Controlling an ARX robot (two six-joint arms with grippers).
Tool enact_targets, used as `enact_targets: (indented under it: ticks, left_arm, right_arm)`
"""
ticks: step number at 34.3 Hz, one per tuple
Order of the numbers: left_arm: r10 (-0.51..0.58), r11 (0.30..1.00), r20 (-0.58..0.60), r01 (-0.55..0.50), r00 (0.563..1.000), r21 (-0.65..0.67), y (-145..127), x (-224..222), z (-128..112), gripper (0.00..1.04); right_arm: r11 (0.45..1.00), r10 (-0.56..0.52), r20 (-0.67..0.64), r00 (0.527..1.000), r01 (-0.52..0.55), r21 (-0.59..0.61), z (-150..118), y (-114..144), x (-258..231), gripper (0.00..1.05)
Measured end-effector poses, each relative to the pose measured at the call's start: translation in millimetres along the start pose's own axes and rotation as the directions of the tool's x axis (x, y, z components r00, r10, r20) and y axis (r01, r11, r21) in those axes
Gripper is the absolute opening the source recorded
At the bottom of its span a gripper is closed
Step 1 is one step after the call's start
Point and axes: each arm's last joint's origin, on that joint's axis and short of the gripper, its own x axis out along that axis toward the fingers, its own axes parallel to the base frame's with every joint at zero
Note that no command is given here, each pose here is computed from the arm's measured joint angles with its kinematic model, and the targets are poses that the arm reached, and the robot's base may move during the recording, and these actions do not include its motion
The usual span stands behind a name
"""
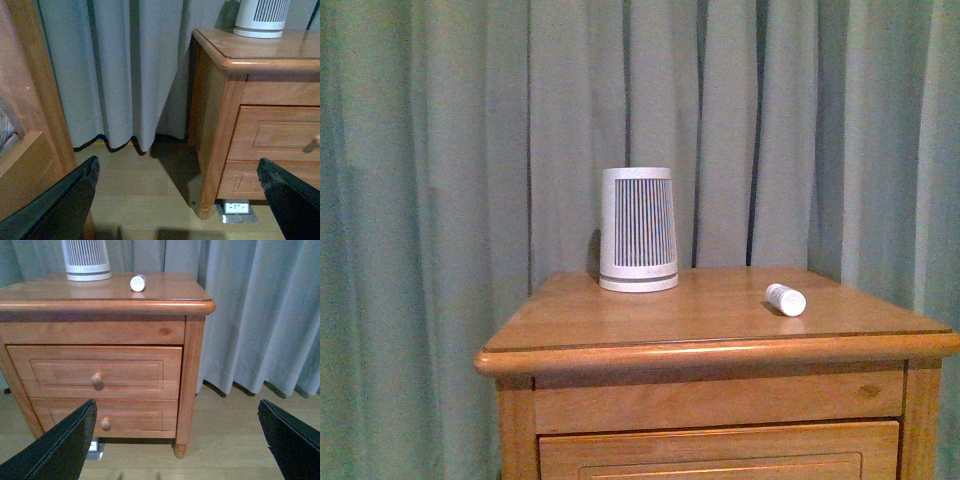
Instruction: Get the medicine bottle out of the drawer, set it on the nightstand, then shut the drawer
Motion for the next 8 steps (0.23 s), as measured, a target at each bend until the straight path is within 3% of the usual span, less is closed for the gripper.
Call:
enact_targets:
  ticks: [8]
  left_arm:
    - [0.0,1.0,0.0,0.0,1.0,0.0,0.0,0.0,0.0,0.98]
  right_arm:
    - [1.0,0.0,0.0,1.0,0.0,0.0,0.0,0.0,0.0,0.98]
